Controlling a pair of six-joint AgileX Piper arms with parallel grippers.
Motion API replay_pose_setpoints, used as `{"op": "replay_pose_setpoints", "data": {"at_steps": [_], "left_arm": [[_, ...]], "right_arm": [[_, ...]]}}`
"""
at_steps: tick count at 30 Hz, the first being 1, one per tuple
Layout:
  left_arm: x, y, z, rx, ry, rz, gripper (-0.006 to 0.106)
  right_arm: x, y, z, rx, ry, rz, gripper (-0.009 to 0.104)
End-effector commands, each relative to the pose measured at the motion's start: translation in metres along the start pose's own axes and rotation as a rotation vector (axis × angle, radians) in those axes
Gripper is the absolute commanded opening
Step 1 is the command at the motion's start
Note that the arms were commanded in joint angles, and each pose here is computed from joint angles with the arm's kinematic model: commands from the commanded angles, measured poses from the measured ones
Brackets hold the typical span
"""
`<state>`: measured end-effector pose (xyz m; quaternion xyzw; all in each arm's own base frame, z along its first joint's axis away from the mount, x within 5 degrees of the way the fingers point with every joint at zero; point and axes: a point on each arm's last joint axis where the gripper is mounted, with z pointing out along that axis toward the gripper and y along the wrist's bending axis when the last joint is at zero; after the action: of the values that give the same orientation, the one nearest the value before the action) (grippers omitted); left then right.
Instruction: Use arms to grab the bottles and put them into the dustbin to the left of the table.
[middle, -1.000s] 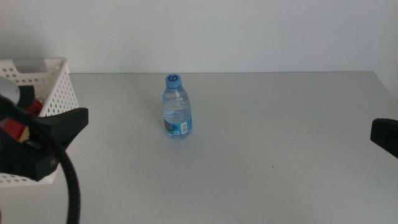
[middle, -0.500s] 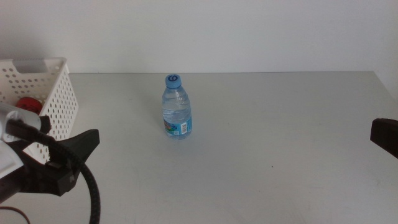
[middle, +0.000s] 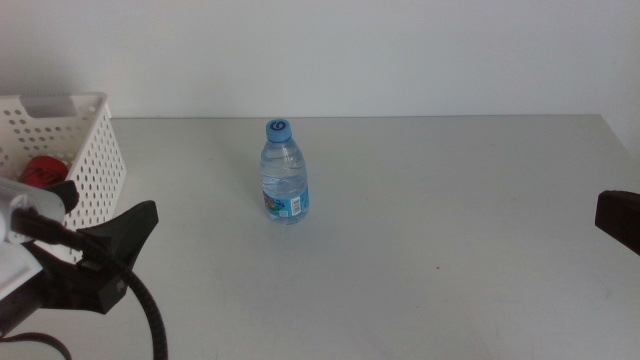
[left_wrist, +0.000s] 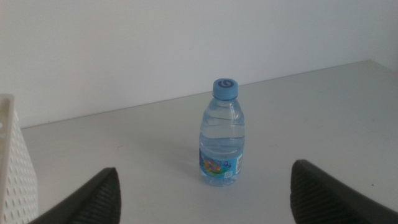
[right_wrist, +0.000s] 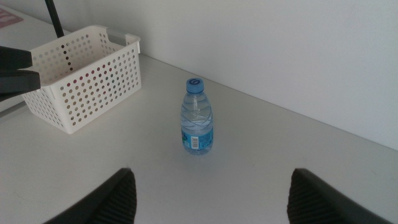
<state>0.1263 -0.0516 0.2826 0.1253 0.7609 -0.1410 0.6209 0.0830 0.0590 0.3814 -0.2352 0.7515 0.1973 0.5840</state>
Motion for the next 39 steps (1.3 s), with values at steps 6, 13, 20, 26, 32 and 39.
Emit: {"op": "replay_pose_setpoints", "data": {"at_steps": [6,13,20,26,32,39], "left_arm": [[-0.012,-0.005,0.0,0.052,-0.134,0.005,0.094],[-0.006,-0.004,0.001,0.036,-0.075,0.056,0.094],[-0.001,-0.007,0.011,0.073,-0.102,0.061,0.094],[0.024,-0.012,0.037,0.146,-0.117,0.055,0.094],[0.031,-0.011,0.064,0.14,-0.166,0.046,0.094],[0.034,-0.005,0.094,0.075,-0.177,0.022,0.094]], "right_arm": [[-0.014,-0.001,-0.004,0.011,-0.099,-0.017,0.061],[-0.014,-0.001,-0.004,0.011,-0.099,-0.017,0.061],[-0.014,-0.001,-0.004,0.011,-0.099,-0.017,0.061],[-0.014,-0.001,-0.004,0.011,-0.099,-0.017,0.061],[-0.014,-0.001,-0.004,0.011,-0.099,-0.017,0.061],[-0.014,-0.001,-0.004,0.011,-0.099,-0.017,0.061]]}}
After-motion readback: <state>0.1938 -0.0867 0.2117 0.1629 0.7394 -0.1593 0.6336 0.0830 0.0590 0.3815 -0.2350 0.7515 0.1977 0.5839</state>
